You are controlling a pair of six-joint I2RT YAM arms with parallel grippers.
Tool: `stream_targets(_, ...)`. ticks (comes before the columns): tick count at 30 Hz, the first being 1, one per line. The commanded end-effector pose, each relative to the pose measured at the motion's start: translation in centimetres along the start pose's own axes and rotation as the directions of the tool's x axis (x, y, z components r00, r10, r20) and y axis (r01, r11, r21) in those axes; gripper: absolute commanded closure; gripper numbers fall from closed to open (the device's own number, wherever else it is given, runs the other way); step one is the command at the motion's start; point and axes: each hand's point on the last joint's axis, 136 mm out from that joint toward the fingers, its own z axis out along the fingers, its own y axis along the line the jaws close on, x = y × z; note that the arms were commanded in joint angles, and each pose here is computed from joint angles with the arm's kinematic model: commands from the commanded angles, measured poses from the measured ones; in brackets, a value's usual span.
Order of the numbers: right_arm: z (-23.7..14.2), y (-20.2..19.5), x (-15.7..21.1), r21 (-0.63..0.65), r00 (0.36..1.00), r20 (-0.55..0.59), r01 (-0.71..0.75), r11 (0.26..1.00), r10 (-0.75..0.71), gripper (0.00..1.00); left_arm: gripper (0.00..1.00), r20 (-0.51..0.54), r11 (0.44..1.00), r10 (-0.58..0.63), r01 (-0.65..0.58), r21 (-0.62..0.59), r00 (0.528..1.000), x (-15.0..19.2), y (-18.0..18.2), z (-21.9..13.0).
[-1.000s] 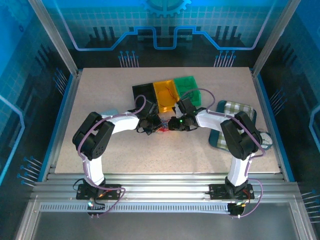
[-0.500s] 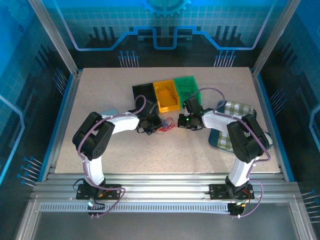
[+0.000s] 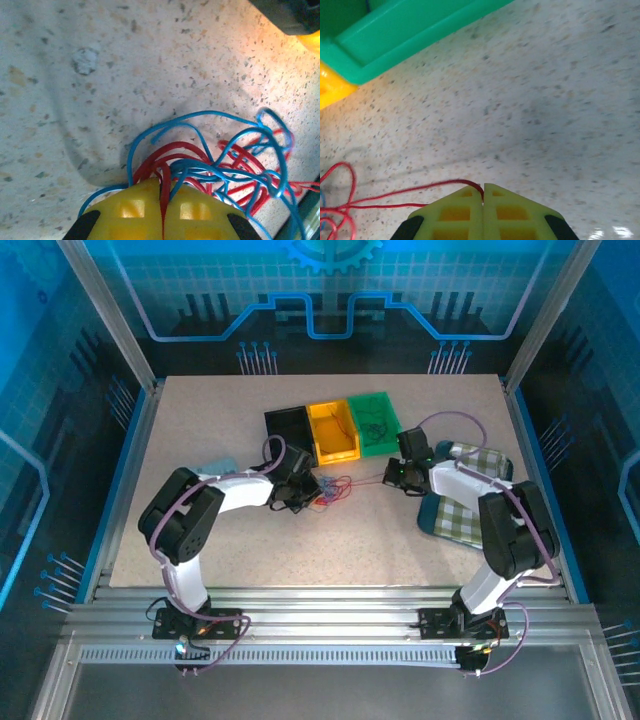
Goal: Untangle the cables
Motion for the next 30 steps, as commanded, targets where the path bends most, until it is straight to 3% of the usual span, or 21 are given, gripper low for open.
stream_targets(1,-1.5,-4.6,-1.7,0.144,0.993,0.083,-0.091,0.985,0.08,1.0,1.0,0.043,0.97,-0.104,0.11,-0.215,0.994,-0.4,7.2,-0.4)
stream_targets(11,-5.3,-12.7,-4.8,0.26,0.944,0.225,-0.296,0.919,0.241,1.0,1.0,0.116,0.952,-0.145,0.171,-0.255,0.983,-1.3,9.2,-2.1)
stream_targets(15,-6.8,-13.6,-6.1,0.251,0.937,0.267,-0.293,0.922,0.225,1.0,1.0,0.123,0.947,-0.147,0.176,-0.268,0.981,-1.5,9.4,-2.2)
stream_targets(22,-9.7,-7.5,-8.9,0.164,0.942,0.334,-0.101,0.981,0.041,1.0,1.0,0.075,0.954,-0.143,0.157,-0.256,0.987,-1.1,8.5,-0.8)
stream_targets(26,-13.7,-1.7,-11.2,0.125,0.888,0.449,0.044,0.991,-0.096,1.0,1.0,0.053,0.954,-0.131,0.14,-0.264,0.99,-0.7,8.3,-0.3)
stream_targets(30,-16.9,2.7,-13.3,0.046,0.844,0.522,0.116,0.992,-0.123,1.0,1.0,0.04,0.955,-0.128,0.134,-0.265,0.991,-0.4,8.2,-0.1)
